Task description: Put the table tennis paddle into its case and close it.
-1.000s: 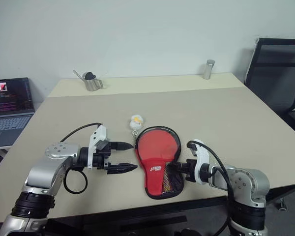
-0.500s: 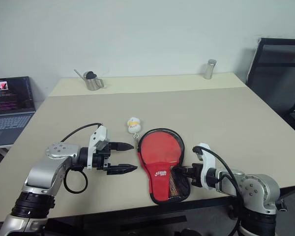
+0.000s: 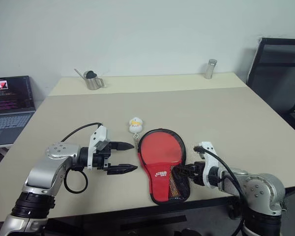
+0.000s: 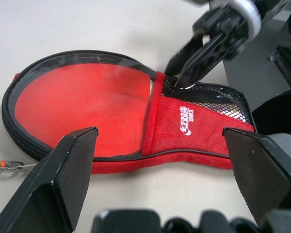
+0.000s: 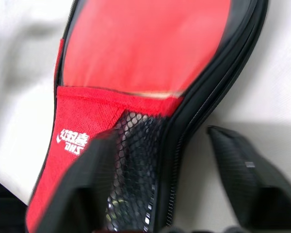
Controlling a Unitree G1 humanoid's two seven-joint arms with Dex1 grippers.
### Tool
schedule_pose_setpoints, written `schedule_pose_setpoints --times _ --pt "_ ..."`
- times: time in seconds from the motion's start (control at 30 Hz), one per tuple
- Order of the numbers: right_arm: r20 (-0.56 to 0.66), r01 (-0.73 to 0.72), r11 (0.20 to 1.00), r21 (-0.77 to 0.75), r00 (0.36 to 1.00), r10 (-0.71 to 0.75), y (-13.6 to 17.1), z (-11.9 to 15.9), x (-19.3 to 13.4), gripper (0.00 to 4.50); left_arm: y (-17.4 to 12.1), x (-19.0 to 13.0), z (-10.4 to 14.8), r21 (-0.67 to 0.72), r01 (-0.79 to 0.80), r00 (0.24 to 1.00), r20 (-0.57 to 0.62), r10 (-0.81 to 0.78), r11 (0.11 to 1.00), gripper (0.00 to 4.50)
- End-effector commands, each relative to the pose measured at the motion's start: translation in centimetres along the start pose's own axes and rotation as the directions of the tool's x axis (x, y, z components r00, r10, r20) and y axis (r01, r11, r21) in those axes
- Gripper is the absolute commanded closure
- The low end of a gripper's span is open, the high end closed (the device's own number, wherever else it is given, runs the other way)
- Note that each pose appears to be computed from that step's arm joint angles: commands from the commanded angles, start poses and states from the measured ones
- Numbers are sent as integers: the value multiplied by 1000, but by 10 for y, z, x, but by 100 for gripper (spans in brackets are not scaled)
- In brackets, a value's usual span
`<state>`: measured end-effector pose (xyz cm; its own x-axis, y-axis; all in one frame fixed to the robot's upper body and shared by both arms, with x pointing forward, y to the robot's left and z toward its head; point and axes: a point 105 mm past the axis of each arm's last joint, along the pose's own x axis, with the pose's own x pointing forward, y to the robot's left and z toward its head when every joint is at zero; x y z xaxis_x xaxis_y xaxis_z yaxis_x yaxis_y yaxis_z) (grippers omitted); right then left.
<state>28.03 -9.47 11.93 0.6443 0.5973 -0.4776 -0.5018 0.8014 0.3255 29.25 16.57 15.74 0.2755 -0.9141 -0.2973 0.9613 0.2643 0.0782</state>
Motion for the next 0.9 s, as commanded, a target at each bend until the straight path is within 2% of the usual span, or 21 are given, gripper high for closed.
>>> schedule_pose_setpoints --times 0.03,0.17,0.33,0.47,0.6,0.8,0.9 --pt "59 -74 985 -158 995 84 21 23 -15 2 -1 0 6 40 -12 1000 15 11 999 0" --pt "130 -190 930 -314 962 240 44 63 -28 2 9 -2 8 7 -69 997 35 69 998 0" --pt "129 -285 834 -472 914 386 65 79 -18 2 42 -6 19 -6 -246 967 72 245 969 0" --pt "77 -296 797 -526 917 391 63 67 17 2 64 -7 22 -7 -358 932 58 357 934 0" --pt "56 -229 781 -581 946 320 46 49 50 2 83 -4 20 2 -455 890 30 455 891 0" --pt "56 -212 779 -590 952 302 42 36 59 2 106 -1 13 -92 -575 815 22 579 813 0" --pt "57 -217 779 -588 950 308 45 34 61 2 126 3 18 -113 -662 743 31 668 741 0"
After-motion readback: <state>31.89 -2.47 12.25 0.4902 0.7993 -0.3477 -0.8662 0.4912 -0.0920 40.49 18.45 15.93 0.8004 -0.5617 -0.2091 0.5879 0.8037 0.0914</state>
